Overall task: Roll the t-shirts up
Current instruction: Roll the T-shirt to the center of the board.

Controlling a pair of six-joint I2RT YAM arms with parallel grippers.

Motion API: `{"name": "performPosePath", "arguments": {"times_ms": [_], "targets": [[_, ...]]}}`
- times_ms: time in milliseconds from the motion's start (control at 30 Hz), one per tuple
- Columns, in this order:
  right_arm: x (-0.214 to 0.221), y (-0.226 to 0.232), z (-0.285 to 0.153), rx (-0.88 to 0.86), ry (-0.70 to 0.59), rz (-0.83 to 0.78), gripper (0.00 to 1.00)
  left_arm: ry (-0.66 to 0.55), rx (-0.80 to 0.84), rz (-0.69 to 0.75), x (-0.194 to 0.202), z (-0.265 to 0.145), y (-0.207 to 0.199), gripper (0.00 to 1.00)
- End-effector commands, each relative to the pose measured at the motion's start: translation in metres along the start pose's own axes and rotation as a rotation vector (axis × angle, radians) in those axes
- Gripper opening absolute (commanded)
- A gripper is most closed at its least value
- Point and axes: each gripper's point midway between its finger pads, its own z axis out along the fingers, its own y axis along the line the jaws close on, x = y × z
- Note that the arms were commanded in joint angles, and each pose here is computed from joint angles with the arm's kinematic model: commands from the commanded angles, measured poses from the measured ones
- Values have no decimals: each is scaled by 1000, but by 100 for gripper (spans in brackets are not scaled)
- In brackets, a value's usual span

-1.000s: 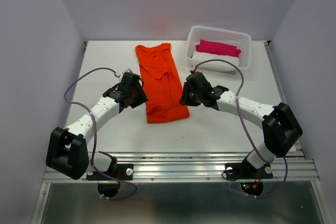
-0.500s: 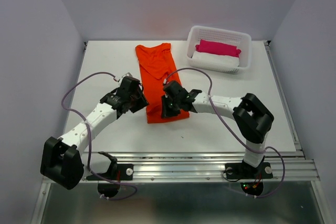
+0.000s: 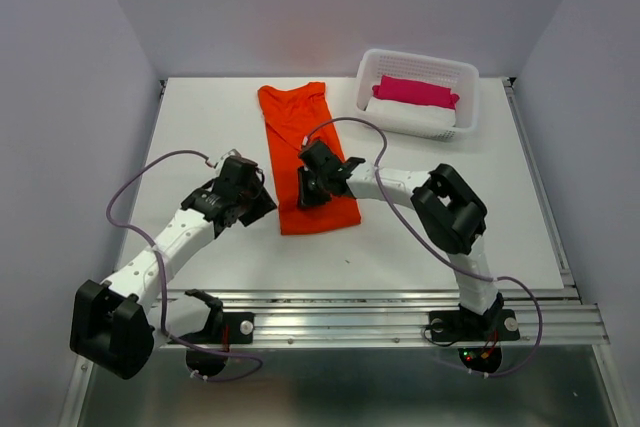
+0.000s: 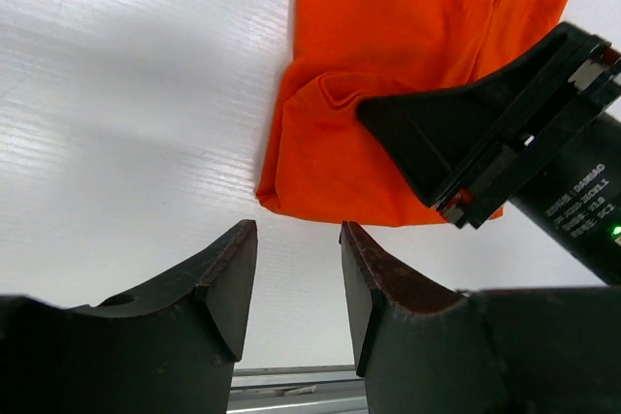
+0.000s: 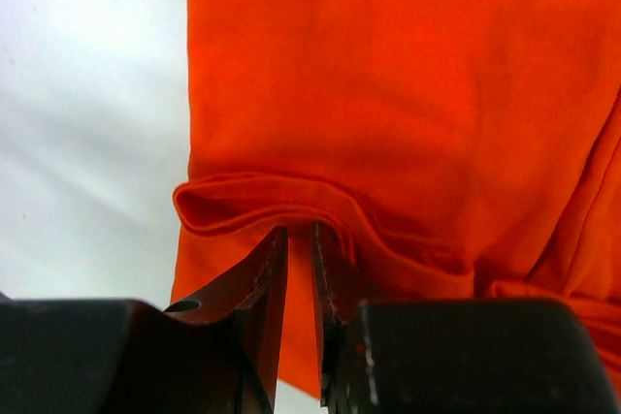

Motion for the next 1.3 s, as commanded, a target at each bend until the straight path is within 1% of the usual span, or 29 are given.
{"name": "performPosePath", "arguments": {"times_ms": [0, 133, 367, 433, 533, 567, 633, 767, 900, 933, 967, 1100, 1167, 1267], "targets": [[-37, 8, 4, -10, -98, 1, 21, -12, 10, -14, 2, -2, 5, 52], [-38, 9, 9, -14, -93, -4, 21, 26, 11, -6, 14, 6, 11, 55], [-51, 17, -22, -26, -153, -18, 22, 80, 43, 12, 30, 17, 11, 56], [-54, 12, -32, -19, -167, -9, 22, 93, 41, 13, 34, 20, 14, 56], [-60, -5, -60, 17, -220, 23, 22, 100, 53, 18, 37, 25, 13, 57], [-56, -8, -63, 22, -218, 28, 22, 102, 54, 17, 37, 26, 13, 57], [-49, -30, -67, 57, -207, 51, 23, 111, 50, 16, 40, 31, 15, 58], [-36, -48, -72, 77, -183, 68, 23, 101, 42, 16, 39, 42, 14, 57], [-30, -44, -69, 53, -156, 70, 22, 82, 12, -6, 36, 54, 18, 55], [-25, -37, -67, 12, -124, 68, 22, 78, 10, -10, 35, 55, 18, 55], [-28, -31, -67, -16, -126, 62, 22, 71, 14, -18, 33, 56, 17, 55], [-27, -11, -65, -91, -107, 41, 22, 59, 18, -36, 31, 51, 17, 53], [-17, 0, -61, -113, -80, 14, 21, 46, 25, -41, 28, 47, 18, 53], [-6, 3, -54, -124, -46, 6, 22, 39, 23, -46, 27, 44, 22, 53]]}}
